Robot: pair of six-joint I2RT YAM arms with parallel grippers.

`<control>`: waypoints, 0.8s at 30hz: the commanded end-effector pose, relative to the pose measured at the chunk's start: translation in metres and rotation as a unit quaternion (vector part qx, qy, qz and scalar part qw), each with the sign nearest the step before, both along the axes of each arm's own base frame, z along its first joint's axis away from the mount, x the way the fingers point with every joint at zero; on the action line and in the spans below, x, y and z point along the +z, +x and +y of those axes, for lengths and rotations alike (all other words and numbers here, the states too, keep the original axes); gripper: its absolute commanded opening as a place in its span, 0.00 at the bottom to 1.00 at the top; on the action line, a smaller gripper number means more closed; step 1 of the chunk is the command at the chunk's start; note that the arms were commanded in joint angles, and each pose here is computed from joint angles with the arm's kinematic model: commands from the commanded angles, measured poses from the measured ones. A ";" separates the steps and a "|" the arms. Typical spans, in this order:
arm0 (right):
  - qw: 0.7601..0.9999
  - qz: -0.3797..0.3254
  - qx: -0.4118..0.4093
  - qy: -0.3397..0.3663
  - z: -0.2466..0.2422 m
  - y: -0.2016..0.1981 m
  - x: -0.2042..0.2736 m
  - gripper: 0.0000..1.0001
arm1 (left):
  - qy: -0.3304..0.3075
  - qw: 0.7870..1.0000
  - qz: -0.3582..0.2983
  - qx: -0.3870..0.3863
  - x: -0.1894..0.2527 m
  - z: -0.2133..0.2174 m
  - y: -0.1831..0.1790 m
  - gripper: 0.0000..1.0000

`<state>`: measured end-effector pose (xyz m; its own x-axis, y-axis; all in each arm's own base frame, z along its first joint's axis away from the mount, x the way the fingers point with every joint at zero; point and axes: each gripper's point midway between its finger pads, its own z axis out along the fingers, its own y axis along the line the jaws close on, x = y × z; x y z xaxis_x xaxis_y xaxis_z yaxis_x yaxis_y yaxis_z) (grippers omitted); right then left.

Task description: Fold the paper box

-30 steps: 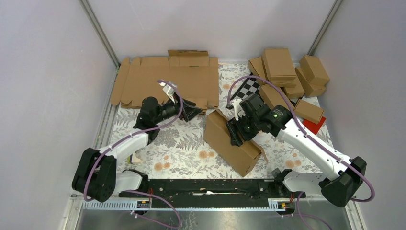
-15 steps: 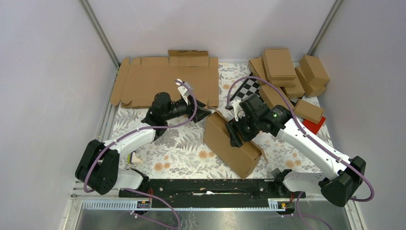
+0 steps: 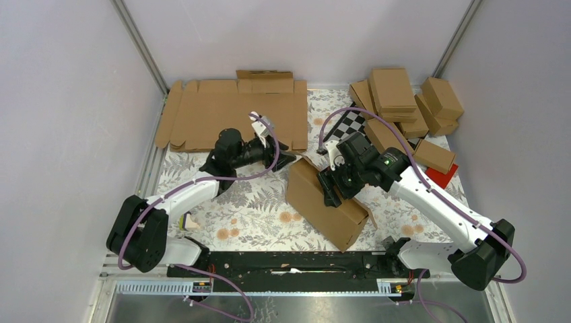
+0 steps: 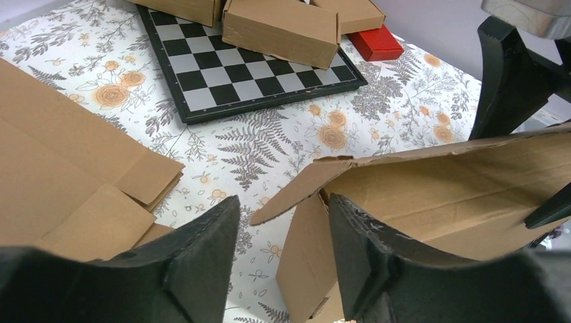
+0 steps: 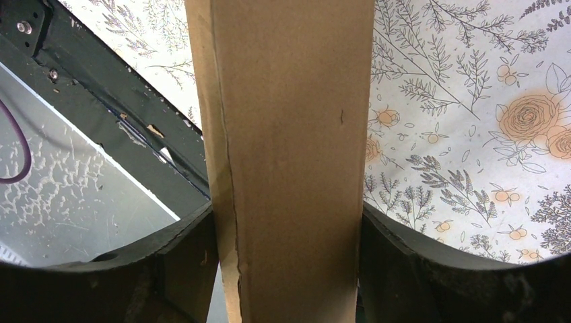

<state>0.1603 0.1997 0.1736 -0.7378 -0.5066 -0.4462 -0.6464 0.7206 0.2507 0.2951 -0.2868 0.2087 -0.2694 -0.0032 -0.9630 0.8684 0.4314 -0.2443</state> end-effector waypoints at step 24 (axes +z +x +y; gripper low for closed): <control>0.996 -0.072 -0.047 -0.025 -0.007 0.031 0.019 0.98 | -0.012 0.998 -0.015 0.061 0.041 -0.005 -0.004 0.00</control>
<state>0.1844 0.1885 0.1782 -0.7352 -0.4850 -0.4736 -0.6041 0.7858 0.1330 0.2909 -0.2919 0.2297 -0.2762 -0.0163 -0.9610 0.8199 0.5176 -0.2445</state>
